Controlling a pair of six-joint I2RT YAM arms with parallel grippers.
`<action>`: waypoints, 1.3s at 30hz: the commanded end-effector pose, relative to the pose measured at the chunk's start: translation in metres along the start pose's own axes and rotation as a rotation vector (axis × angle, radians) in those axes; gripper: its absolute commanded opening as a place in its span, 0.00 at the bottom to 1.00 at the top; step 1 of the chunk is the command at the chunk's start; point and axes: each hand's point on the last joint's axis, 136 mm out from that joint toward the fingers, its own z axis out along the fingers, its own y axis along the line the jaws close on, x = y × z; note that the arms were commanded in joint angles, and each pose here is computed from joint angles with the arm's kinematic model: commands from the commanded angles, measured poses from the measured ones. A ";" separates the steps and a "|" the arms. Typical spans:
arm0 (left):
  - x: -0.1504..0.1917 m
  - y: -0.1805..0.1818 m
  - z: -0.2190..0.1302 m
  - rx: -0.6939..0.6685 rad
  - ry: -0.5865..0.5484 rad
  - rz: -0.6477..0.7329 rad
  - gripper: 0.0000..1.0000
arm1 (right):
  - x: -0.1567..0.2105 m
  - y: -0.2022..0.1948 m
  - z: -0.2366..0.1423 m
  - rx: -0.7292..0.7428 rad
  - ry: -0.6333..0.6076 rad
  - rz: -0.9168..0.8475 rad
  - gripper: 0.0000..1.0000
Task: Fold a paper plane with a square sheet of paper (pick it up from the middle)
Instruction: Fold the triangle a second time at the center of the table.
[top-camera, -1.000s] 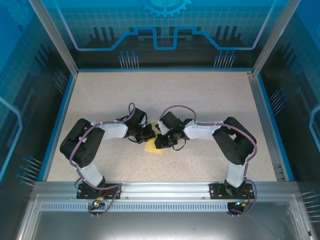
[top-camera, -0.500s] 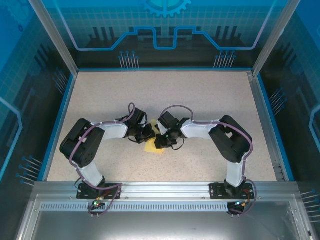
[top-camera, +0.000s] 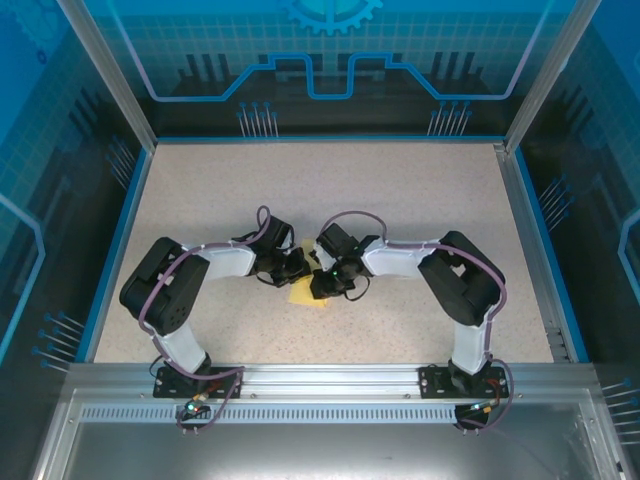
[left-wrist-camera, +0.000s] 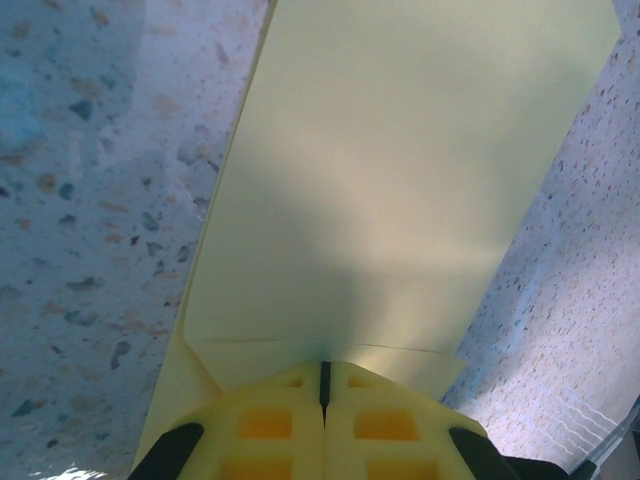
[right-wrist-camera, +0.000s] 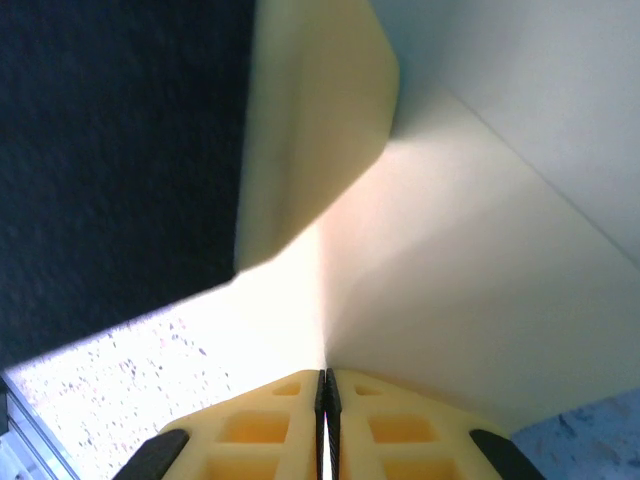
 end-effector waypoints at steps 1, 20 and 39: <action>0.023 0.060 0.011 -0.198 0.050 -0.104 0.06 | 0.039 -0.011 0.000 0.010 0.123 0.028 0.12; 0.019 0.051 0.009 -0.172 0.042 -0.087 0.05 | 0.013 0.003 -0.035 -0.004 -0.089 -0.040 0.12; 0.017 0.033 0.005 -0.111 0.052 -0.075 0.07 | -0.027 -0.009 -0.044 -0.012 -0.194 0.059 0.24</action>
